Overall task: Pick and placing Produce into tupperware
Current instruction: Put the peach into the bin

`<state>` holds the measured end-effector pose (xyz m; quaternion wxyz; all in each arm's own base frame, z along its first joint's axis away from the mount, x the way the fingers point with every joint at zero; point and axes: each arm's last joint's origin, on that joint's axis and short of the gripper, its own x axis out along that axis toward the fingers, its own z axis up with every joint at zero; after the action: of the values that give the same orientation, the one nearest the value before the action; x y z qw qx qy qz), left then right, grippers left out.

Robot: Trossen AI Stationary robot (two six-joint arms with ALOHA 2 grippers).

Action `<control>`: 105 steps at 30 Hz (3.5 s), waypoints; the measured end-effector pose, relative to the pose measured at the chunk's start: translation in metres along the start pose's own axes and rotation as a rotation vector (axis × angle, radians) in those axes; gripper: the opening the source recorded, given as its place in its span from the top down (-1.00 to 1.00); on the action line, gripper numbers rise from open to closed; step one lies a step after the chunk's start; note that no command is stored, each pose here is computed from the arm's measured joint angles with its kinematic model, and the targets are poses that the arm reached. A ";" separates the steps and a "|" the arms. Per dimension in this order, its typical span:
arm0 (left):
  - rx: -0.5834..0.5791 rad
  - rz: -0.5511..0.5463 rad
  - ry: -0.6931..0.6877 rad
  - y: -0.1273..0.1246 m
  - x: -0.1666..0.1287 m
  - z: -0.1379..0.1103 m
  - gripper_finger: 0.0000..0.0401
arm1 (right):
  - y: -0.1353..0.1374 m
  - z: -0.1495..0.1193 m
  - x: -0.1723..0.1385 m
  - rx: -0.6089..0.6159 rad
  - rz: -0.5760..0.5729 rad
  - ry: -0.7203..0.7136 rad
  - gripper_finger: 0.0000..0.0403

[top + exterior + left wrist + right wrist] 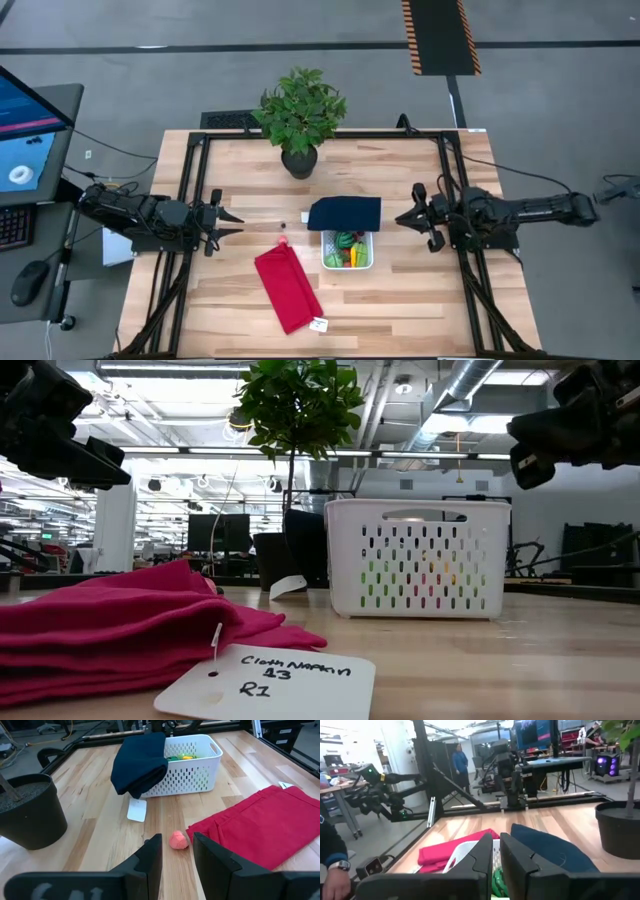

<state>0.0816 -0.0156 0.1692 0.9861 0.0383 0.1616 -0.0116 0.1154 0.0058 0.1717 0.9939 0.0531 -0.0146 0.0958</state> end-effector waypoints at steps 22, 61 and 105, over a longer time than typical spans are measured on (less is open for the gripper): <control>0.000 0.000 0.000 0.000 0.000 0.000 0.50 | 0.002 -0.003 -0.018 0.008 -0.049 -0.003 0.71; 0.000 0.008 0.000 0.000 0.000 0.000 0.50 | 0.002 -0.003 -0.018 0.075 -0.047 -0.001 0.71; -0.703 0.234 -0.154 0.005 0.011 -0.001 0.46 | 0.002 -0.003 -0.018 0.076 -0.047 -0.001 0.71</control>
<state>0.0920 -0.0110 0.1654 0.9430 -0.2850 0.0755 0.1546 0.0975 0.0049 0.1679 0.9931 0.0910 -0.0100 0.0730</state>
